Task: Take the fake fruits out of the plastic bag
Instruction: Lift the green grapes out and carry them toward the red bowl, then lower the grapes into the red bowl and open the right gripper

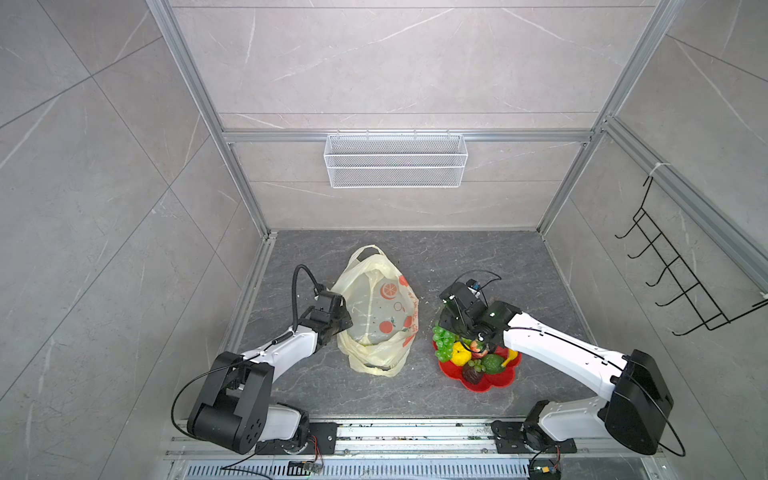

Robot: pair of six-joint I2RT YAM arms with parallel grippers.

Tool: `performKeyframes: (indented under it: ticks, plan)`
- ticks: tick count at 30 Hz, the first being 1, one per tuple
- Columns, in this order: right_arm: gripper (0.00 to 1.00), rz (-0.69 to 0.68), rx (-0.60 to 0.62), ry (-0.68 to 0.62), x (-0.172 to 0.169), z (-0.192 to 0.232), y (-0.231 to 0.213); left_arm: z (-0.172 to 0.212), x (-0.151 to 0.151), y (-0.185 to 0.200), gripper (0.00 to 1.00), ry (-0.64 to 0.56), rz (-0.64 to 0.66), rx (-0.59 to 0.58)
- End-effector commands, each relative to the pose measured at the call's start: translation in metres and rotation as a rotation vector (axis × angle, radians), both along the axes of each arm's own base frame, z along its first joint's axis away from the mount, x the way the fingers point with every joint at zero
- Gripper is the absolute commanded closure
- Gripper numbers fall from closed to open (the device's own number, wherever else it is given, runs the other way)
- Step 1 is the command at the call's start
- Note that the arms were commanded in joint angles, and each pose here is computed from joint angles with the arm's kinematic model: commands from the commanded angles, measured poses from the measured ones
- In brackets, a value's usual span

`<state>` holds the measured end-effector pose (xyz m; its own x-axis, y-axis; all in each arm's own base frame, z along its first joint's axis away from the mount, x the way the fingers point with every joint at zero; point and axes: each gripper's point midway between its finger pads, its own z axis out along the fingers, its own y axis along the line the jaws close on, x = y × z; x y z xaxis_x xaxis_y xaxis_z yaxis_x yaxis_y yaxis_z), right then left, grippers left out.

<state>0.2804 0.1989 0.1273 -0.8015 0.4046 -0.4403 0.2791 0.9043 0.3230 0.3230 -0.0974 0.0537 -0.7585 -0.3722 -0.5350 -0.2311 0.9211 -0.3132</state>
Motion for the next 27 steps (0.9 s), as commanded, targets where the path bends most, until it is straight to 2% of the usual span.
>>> performKeyframes:
  ticks: [1, 17, 27]
  plan:
    - [0.53, -0.05, -0.037, 0.019, 0.002, -0.012, -0.01, 0.008, 0.008, 0.001, 0.94, -0.026, 0.001, 0.009]
    - [0.49, -0.084, -0.069, 0.071, 0.011, -0.033, -0.019, 0.01, 0.007, 0.003, 0.94, -0.031, 0.003, 0.023]
    - [0.4, -0.094, -0.076, 0.08, 0.012, -0.038, -0.022, 0.01, 0.007, 0.004, 0.94, -0.031, 0.003, 0.026]
